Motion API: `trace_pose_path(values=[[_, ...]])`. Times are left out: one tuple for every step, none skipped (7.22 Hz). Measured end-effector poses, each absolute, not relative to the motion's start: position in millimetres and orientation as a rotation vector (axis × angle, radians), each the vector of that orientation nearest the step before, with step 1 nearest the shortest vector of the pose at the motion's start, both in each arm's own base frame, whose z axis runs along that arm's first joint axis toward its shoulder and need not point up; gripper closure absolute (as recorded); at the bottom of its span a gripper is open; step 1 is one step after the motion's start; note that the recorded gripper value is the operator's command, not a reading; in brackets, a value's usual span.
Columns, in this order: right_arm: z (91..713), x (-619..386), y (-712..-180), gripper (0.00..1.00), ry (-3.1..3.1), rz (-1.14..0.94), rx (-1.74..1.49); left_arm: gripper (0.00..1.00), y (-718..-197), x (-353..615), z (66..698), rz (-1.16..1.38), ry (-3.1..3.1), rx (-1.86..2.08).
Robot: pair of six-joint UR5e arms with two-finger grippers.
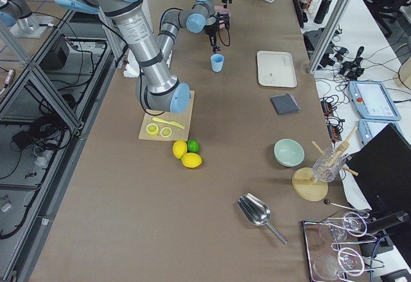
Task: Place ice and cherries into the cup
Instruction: 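Carry the cherries with the right gripper over the blue cup and release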
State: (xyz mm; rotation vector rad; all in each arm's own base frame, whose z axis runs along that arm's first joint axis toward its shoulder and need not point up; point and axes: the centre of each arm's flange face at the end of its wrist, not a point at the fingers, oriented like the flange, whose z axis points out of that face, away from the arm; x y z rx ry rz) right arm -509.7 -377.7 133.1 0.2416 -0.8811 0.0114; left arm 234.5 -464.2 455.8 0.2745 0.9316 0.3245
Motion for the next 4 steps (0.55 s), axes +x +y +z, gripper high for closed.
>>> trace_pose_path(values=[[130.9,-516.9,-380.0,1.00,-0.874,0.013,0.246,0.03,-464.0,233.8,456.8,0.323,0.931,0.273],[127.5,-522.1,-382.4,1.00,-0.871,0.013,0.248,0.03,-463.5,233.1,458.4,0.322,0.929,0.271],[126.1,-525.8,-384.3,0.62,-0.866,0.014,0.250,0.03,-463.3,232.1,459.6,0.320,0.928,0.270],[128.3,-529.7,-386.7,0.36,-0.856,0.017,0.253,0.03,-463.5,231.2,460.0,0.318,0.928,0.270]])
